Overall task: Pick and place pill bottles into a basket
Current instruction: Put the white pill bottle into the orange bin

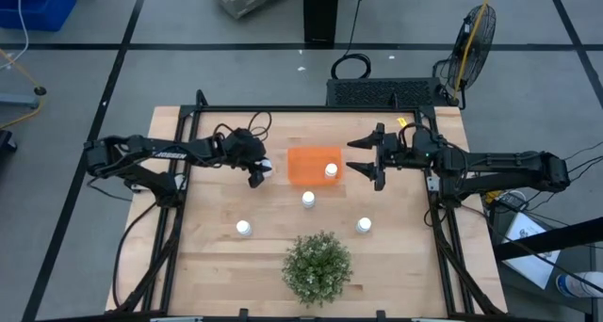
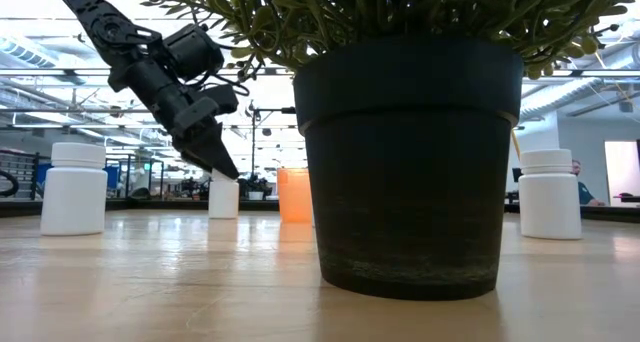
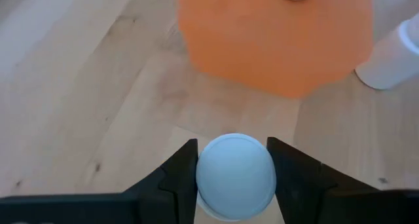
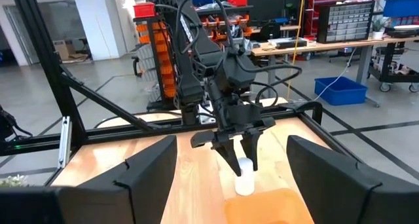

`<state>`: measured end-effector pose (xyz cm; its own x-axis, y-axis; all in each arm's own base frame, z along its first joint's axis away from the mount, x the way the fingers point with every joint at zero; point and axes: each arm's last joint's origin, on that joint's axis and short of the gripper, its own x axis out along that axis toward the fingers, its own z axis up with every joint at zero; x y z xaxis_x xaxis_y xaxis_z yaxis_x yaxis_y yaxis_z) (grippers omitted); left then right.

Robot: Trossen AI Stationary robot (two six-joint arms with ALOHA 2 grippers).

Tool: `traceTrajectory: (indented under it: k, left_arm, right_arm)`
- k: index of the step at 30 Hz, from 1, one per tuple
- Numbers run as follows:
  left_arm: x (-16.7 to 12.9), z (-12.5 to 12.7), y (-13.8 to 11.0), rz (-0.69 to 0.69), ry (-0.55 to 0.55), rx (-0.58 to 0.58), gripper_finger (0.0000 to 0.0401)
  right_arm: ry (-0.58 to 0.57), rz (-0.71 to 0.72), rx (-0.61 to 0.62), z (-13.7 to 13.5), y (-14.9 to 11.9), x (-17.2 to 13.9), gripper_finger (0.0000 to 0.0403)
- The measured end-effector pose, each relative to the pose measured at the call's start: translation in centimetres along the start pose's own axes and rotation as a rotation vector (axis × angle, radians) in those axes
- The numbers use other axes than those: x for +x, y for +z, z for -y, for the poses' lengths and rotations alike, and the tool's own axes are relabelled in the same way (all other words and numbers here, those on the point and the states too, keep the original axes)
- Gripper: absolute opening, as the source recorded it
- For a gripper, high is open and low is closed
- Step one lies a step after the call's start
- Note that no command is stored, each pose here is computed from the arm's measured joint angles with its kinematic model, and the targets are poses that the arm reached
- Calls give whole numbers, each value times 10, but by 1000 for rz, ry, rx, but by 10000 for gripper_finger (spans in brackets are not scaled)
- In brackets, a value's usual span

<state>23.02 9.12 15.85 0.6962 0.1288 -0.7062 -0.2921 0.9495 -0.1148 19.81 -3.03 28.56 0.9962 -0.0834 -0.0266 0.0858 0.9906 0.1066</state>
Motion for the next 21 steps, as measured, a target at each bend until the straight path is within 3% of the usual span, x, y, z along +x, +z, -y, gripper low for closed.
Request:
traceTrajectory:
  k: [11,21]
  left_arm:
    - [-26,14,24,188,-30,87,159]
    - [-59,21,87,286,-5,270,159]
  right_arm:
    - [-45,6,14,1,0,0,279]
    - [-69,10,45,3,0,1,279]
